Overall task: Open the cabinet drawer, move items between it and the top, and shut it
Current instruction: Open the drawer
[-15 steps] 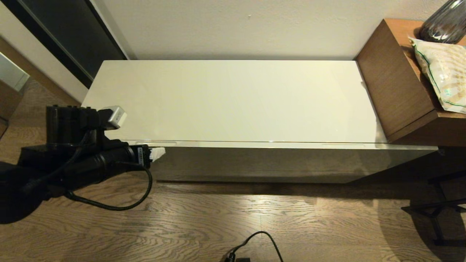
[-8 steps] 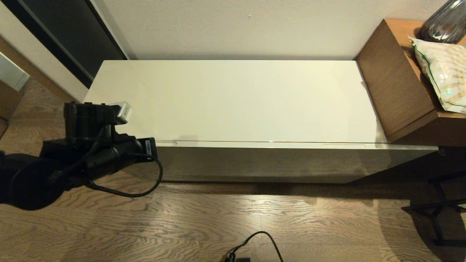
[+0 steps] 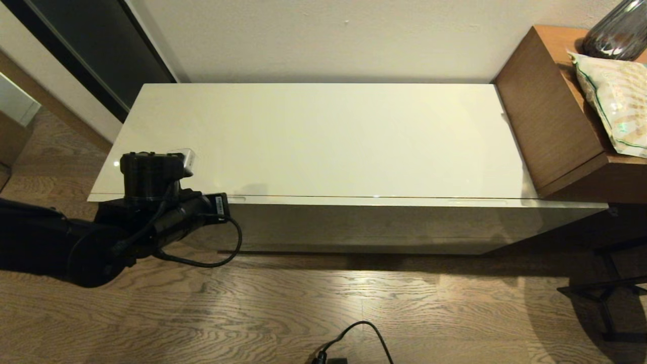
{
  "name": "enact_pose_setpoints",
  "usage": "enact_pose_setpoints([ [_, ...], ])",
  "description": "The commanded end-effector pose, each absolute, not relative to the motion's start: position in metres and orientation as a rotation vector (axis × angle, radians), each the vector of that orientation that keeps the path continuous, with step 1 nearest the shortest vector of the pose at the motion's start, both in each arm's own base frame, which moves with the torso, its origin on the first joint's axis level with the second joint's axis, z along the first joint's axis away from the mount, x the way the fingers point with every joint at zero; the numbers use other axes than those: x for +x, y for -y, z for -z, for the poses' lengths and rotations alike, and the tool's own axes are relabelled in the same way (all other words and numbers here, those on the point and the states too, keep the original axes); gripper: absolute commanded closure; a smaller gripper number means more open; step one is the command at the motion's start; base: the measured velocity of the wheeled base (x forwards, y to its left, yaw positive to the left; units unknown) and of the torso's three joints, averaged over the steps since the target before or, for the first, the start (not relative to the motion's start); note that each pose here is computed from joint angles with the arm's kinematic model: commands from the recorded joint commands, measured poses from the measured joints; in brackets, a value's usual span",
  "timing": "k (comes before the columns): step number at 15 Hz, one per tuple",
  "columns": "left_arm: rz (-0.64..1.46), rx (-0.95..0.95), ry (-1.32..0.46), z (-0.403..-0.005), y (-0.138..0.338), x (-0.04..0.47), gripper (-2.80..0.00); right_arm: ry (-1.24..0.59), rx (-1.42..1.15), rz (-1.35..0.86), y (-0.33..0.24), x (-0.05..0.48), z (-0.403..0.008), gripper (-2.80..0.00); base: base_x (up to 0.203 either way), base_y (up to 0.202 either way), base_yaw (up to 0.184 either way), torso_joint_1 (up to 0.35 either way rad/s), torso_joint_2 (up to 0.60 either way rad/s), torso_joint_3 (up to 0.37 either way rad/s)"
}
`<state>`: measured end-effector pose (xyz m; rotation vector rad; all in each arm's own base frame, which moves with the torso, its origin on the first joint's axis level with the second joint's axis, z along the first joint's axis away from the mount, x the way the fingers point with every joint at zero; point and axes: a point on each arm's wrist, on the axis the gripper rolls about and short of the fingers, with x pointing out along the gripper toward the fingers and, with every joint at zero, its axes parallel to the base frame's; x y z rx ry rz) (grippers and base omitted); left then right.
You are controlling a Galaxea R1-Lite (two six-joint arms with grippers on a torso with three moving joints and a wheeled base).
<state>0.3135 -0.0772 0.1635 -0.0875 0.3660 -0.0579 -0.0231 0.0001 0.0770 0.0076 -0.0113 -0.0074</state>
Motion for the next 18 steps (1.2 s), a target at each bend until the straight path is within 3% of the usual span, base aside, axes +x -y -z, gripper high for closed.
enact_pose_setpoints([
  [1, 0.055, -0.087, -0.374, -0.16, 0.078, 0.316, 0.0, 0.011, 0.008, 0.008, 0.0, -0.023, -0.077, 0.0, 0.0, 0.0, 0.0, 0.0, 0.0, 0.0],
  [11, 0.054, -0.092, -0.357, -0.162, 0.08, 0.33, 0.0, 0.012, 0.008, 0.008, 0.0, -0.023, -0.077, 0.0, 0.0, 0.0, 0.0, 0.0, 0.0, 0.0],
  [14, 0.049, -0.045, -0.585, -0.124, 0.077, 0.314, 0.0, 0.011, 0.008, 0.008, 0.0, -0.023, -0.077, 0.0, 0.0, 0.0, 0.0, 0.0, 0.0, 0.0],
  [18, 0.038, -0.02, -0.726, -0.092, 0.075, 0.306, 0.0, 0.012, 0.008, 0.008, 0.0, -0.023, -0.077, 0.0, 0.0, 0.0, 0.0, 0.0, 0.0, 0.0],
])
